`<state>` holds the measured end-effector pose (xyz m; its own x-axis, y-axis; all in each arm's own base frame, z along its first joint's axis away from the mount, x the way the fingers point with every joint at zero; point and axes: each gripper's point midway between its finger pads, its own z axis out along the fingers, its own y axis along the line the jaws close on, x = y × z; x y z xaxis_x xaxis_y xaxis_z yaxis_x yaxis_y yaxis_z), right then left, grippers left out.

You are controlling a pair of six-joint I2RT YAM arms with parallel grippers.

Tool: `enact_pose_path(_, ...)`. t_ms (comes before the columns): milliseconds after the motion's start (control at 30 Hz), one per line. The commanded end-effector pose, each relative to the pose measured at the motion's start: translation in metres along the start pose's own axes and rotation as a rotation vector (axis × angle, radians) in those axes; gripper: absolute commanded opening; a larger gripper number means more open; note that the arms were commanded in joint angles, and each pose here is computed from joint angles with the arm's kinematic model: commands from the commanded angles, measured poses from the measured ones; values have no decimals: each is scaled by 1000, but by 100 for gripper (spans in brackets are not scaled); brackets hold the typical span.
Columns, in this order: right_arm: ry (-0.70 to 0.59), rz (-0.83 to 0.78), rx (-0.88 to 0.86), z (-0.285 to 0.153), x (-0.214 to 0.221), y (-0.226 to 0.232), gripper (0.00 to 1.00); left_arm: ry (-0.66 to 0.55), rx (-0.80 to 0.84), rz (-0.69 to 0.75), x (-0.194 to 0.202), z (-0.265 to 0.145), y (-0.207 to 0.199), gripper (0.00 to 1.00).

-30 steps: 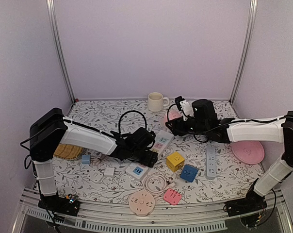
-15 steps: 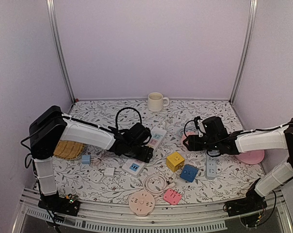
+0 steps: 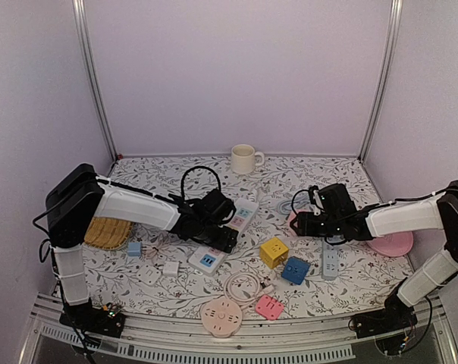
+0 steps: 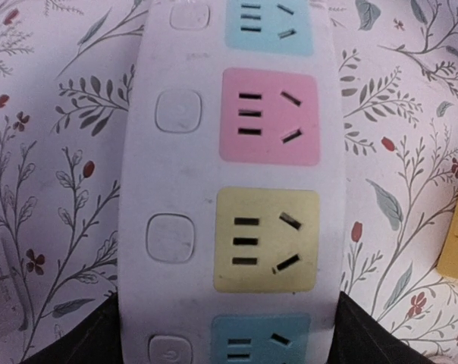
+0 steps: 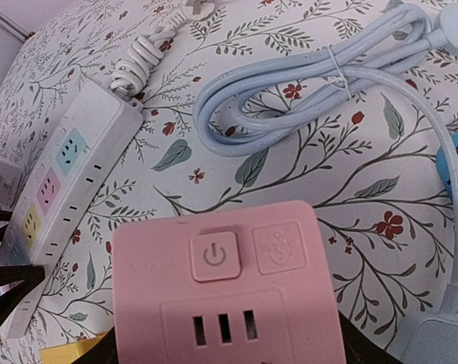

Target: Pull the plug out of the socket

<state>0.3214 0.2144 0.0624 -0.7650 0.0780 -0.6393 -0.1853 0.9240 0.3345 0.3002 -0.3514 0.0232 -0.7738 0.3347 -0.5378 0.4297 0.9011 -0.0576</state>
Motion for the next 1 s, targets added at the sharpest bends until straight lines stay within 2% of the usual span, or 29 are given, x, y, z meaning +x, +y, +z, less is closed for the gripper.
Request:
enact_pose_path(0, -4, 19, -6, 3, 2, -2, 29, 25, -23, -8, -1, 5, 10, 19)
enact_pose_path(167, 8, 27, -1, 4, 7, -6, 34, 27, -18, -8, 0, 5, 9, 24)
enact_pose_path(633, 17, 44, 4, 1, 12, -10, 56, -24, 10, -16, -20, -14, 3, 59)
enact_pose_path(833, 7, 43, 16, -5, 9, -12, 61, -35, 14, -15, -23, -20, 3, 66)
enact_pose_path(967, 6, 46, 20, -9, 10, -13, 74, -50, 21, -17, -27, -26, 1, 74)
